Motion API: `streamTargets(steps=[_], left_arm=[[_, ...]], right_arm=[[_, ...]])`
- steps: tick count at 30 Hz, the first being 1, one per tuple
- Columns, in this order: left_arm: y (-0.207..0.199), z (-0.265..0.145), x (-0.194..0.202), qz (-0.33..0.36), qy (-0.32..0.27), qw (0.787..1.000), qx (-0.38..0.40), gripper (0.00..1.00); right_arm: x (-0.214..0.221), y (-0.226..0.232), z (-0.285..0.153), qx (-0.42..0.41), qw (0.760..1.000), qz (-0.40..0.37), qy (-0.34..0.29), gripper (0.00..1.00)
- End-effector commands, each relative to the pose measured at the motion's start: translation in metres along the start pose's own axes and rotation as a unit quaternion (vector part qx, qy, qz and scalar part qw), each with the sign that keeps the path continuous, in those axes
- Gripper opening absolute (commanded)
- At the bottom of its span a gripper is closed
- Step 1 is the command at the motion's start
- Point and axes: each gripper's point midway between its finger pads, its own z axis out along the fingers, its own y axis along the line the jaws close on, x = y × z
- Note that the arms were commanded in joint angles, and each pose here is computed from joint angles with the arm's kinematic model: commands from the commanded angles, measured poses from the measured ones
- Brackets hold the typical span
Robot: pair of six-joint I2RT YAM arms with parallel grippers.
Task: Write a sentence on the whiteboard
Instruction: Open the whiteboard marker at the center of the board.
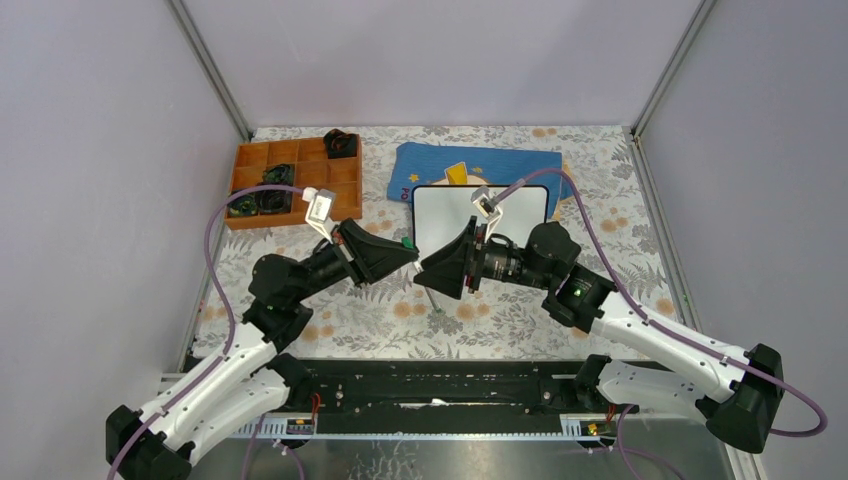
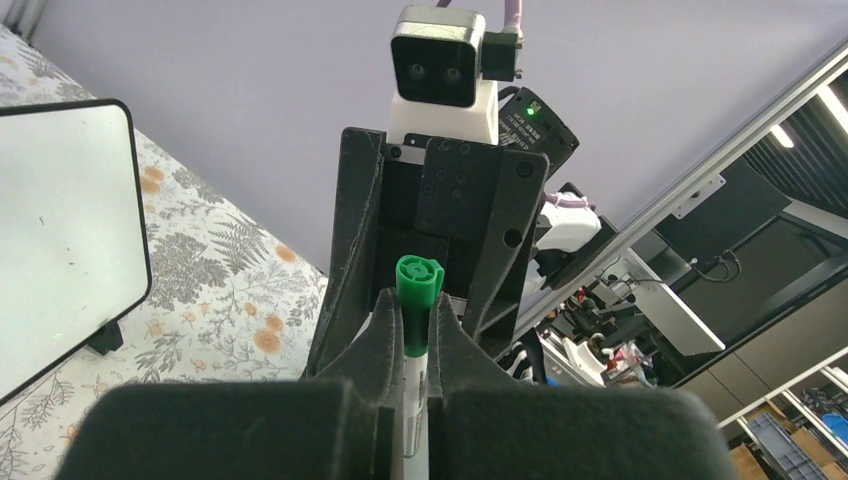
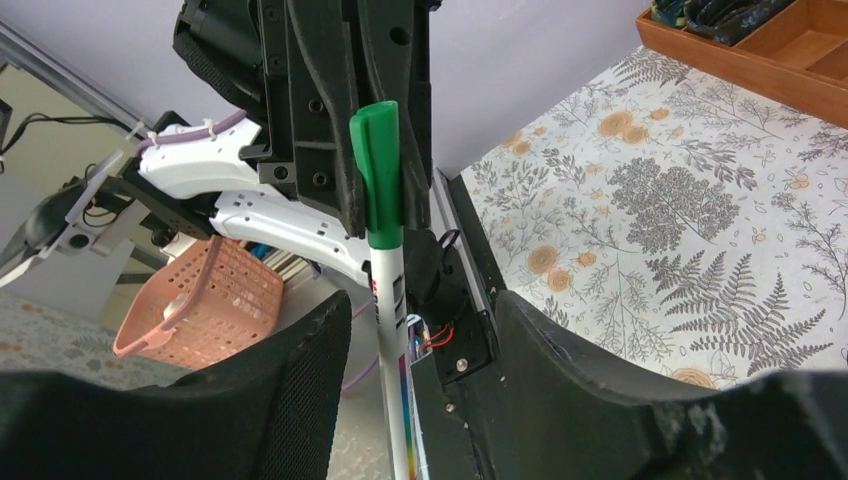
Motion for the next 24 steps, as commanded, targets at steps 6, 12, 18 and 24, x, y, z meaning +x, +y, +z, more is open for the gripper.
streamTargets(steps=[6,12,18,24], left_arm=[[-0.009,-0.002,-0.008,0.022,-0.022,0.999,0.011,0.0],[-0.008,-0.003,-0.008,0.024,-0.022,0.999,0.005,0.0],[-0.016,-0.007,-0.034,0.054,-0.07,0.996,-0.02,0.0],[-0.023,-0.011,-0.058,0.077,-0.111,0.99,-0.047,0.0]], right_arm=[[-0.029,0.018,0.009,-0.026,0.999,0.004,-0.041,0.51],[-0.019,0.02,0.007,-0.04,0.999,0.001,-0.026,0.13],[-0.006,0.009,-0.001,-0.019,1.0,0.003,-0.018,0.0],[0.002,0.005,-0.006,-0.008,1.0,0.008,-0.016,0.0]])
